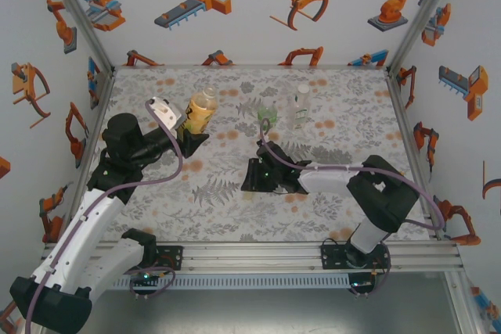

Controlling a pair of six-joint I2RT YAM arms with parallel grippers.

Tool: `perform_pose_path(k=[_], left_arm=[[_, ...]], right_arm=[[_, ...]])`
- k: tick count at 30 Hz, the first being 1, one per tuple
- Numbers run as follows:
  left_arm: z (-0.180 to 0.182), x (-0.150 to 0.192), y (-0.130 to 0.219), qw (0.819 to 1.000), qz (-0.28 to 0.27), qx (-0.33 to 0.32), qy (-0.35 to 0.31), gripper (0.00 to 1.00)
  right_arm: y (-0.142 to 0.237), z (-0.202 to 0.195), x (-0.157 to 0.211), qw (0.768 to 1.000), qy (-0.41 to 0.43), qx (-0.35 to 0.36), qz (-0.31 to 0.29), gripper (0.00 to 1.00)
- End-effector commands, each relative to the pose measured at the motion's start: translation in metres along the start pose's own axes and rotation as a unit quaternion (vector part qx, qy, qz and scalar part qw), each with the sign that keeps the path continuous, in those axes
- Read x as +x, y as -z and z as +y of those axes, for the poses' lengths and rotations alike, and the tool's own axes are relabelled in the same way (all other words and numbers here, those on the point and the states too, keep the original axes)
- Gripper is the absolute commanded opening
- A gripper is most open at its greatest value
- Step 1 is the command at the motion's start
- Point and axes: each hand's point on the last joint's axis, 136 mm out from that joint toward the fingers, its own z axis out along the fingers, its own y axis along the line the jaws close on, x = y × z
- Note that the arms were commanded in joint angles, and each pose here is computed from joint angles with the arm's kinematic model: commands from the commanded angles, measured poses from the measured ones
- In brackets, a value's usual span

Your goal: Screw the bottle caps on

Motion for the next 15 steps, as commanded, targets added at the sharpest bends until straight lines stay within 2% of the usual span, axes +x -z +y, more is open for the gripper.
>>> perform_pose_path(k=[1,10,15], left_arm=[[-0.002,-0.007,0.000,1.000,-0.016,0.008,0.000,0.06],[-0.002,-0.008,0.001,1.000,-0.016,0.007,-0.002,0.06],[-0.002,-0.007,0.001,1.000,-0.015,0.007,-0.002,0.06]], right_arm=[[0.003,-0.058,0.031,0.988,0.022,0.138,0.062,0.44],[0.004,-0.030,0.029,0.962,0.125,0.216,0.116,0.48],[-0.003,-0.014,0.032,0.949,0.162,0.235,0.134,0.49]])
